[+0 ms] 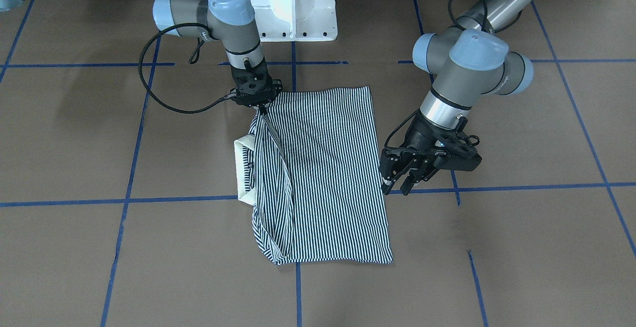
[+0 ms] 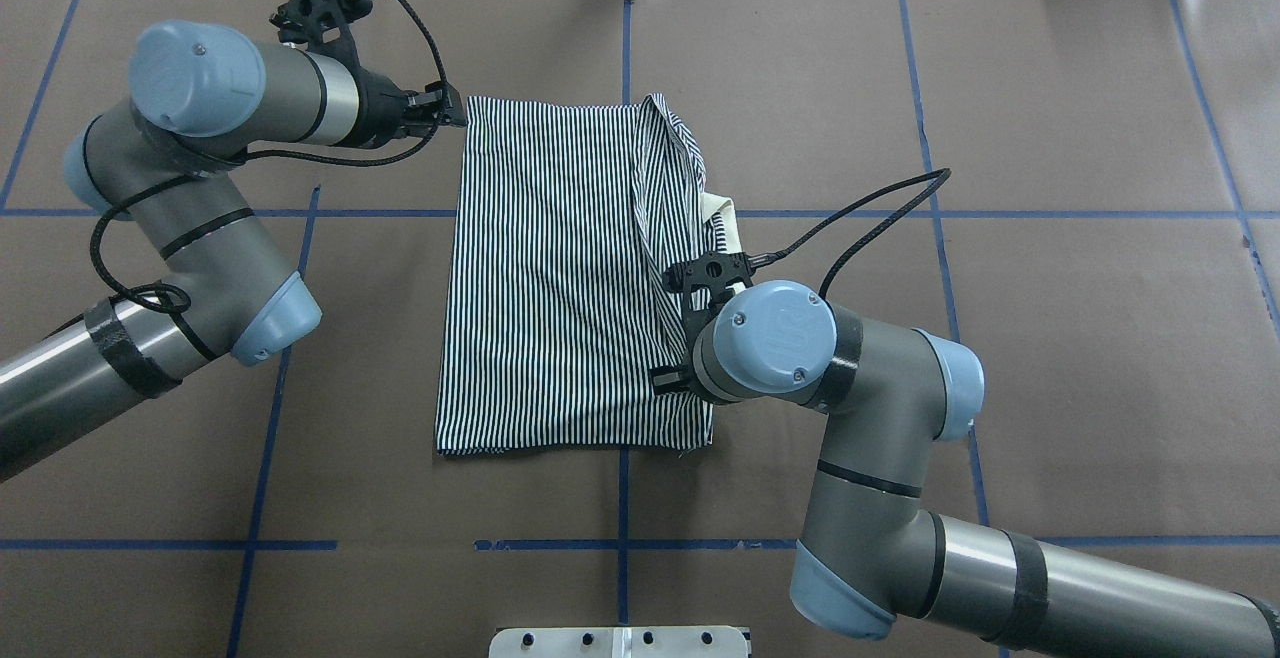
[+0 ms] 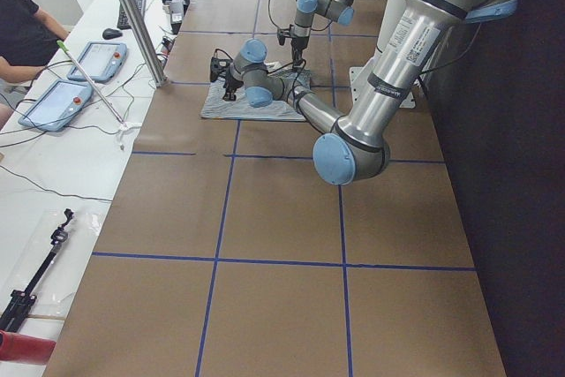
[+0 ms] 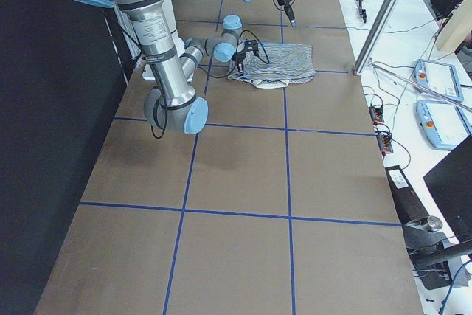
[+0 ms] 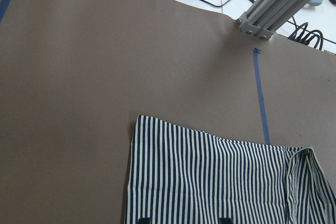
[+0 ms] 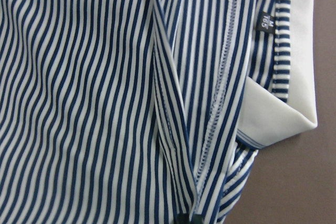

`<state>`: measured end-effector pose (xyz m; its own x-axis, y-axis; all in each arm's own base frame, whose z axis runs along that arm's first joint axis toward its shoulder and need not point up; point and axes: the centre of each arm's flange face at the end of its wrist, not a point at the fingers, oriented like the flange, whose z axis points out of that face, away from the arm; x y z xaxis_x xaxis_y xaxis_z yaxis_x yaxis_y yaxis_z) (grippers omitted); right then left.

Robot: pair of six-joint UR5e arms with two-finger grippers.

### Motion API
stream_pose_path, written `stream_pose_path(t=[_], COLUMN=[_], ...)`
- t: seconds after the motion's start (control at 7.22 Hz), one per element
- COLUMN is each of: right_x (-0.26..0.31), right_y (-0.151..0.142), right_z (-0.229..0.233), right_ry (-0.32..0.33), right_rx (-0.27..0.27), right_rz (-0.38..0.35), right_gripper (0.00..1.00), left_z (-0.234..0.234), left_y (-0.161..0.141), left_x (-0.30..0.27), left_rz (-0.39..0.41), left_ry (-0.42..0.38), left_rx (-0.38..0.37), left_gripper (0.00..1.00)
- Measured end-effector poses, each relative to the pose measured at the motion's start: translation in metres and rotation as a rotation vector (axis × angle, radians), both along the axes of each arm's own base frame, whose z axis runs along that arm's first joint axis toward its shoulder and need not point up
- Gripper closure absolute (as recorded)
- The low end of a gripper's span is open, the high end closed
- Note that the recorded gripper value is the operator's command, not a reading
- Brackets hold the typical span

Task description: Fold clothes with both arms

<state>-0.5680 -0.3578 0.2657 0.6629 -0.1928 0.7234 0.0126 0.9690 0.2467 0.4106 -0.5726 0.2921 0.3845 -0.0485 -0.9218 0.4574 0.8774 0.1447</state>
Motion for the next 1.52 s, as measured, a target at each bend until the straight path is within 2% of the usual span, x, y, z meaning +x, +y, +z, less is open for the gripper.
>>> stream_pose_path(t=[0.14,0.42,0.55,0.97,1.11,1.52], right_x=[0.006,0.015,0.015,0.018,0.02,0.019], right_y=[0.004,0.01,0.01,0.001,-0.003,0.0], right_z=[0.005,0.01,0.01,0.006,0.001,-0.007], right_ry=[0.001,0.0,0.0,-0.006,-0.023,-0.1], right_rx=[-0.002,-0.003,-0.003,-0.007,-0.05,-0.33], right_rz=[-0.005,-0.011,-0.012,0.012,0.062,0.315], right_gripper=[1.0,0.63,0.39,0.37,0.37,0.35], left_z=[0.0,0.0,0.0,0.001,0.001,-0.001], left_y=[0.0,0.0,0.0,0.0,0.0,0.001], left_x=[0.0,0.0,0.0,0.0,0.0,0.0], left_rz=[-0.001,-0.001,-0.001,-0.001,-0.002,-0.001], left_ry=[0.001,0.001,0.001,0.001,0.001,0.004], left_rx=[-0.002,-0.003,-0.003,-0.005,-0.005,-0.002], left_gripper=[0.46,0.46,0.46,0.46,0.47,0.47])
